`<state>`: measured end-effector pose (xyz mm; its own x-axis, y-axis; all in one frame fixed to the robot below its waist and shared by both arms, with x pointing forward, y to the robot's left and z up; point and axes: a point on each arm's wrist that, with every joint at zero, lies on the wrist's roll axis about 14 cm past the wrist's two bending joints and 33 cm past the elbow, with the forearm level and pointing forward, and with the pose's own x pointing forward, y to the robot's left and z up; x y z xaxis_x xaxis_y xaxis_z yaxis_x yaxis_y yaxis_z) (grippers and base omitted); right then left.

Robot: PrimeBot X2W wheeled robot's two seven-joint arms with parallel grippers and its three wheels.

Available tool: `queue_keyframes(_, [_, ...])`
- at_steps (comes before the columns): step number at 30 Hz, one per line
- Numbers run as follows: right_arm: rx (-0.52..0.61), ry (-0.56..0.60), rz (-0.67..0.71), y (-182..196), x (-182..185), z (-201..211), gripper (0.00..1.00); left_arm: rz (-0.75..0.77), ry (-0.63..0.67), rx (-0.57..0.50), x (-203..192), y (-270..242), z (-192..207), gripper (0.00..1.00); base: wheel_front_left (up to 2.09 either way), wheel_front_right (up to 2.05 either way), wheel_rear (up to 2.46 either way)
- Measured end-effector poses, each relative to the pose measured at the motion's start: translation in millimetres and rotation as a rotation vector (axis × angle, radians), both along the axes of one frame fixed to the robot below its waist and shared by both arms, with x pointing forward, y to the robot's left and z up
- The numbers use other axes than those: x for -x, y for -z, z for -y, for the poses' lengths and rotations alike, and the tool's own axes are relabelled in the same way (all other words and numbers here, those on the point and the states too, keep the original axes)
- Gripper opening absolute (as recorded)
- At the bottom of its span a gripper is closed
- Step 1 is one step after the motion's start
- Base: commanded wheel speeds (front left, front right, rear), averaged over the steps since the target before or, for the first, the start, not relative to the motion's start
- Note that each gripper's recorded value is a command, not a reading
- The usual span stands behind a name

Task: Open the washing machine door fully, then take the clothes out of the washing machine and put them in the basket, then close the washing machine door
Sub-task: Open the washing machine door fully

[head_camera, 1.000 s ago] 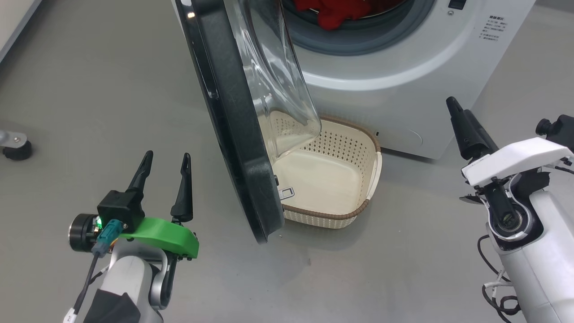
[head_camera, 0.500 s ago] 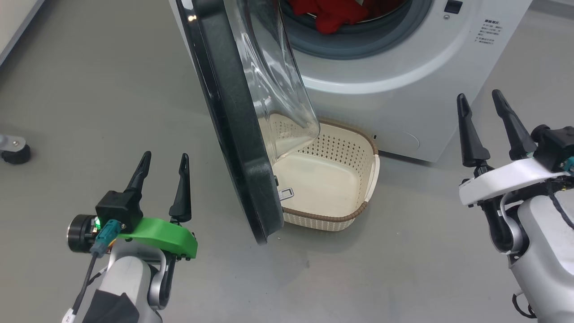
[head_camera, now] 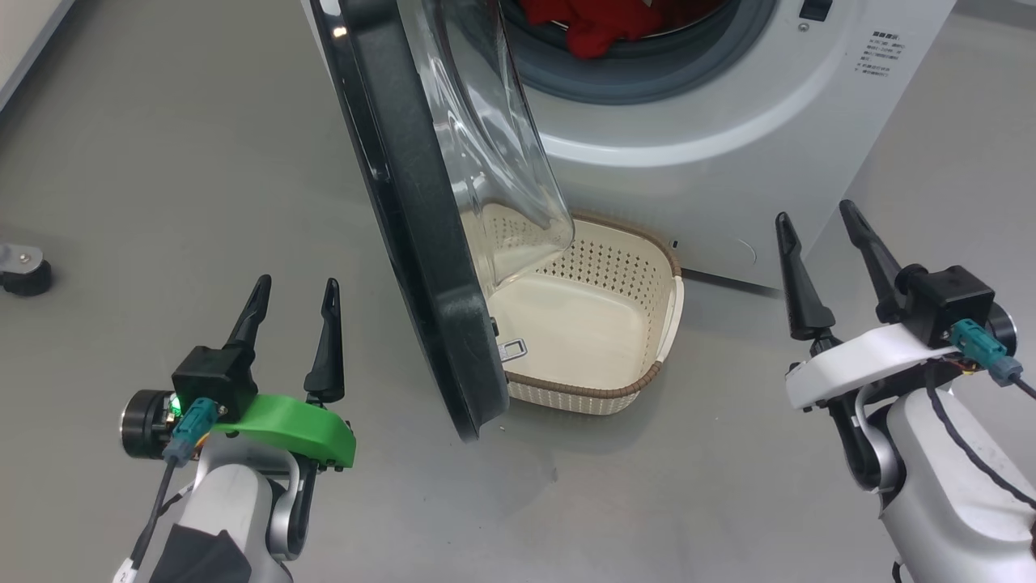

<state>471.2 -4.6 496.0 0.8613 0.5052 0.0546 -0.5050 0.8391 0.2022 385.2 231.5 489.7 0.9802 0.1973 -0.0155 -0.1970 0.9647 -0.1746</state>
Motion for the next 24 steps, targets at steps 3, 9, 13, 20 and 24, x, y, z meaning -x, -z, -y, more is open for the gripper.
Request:
queue_keyframes(3, [-0.003,-0.007,-0.018,6.3,6.8,-5.4,1.0,-0.003,0.0,0.0,-0.1,0.9,0.2,1.0,0.0,0.0,0.0])
queue_keyframes(9, [0.0,0.001,-0.03,11.8,12.8,-9.5,1.0,-0.005,0.0,0.001,0.1,1.6,0.0,1.0,0.0,0.0,0.0])
queue_keyframes(13, [0.0,0.012,-0.047,17.3,15.4,-8.9,1.0,-0.005,0.0,0.002,0.2,2.0,0.1,1.0,0.0,0.0,0.0])
queue_keyframes(20, [0.007,0.05,-0.045,18.3,11.9,-1.5,1.0,-0.013,-0.002,0.006,2.3,4.8,0.3,1.0,0.0,0.0,0.0])
queue_keyframes(24, [0.005,0.069,-0.047,18.5,11.1,2.4,1.0,-0.019,-0.002,0.013,4.3,7.1,1.0,1.0,0.0,0.0,0.0])
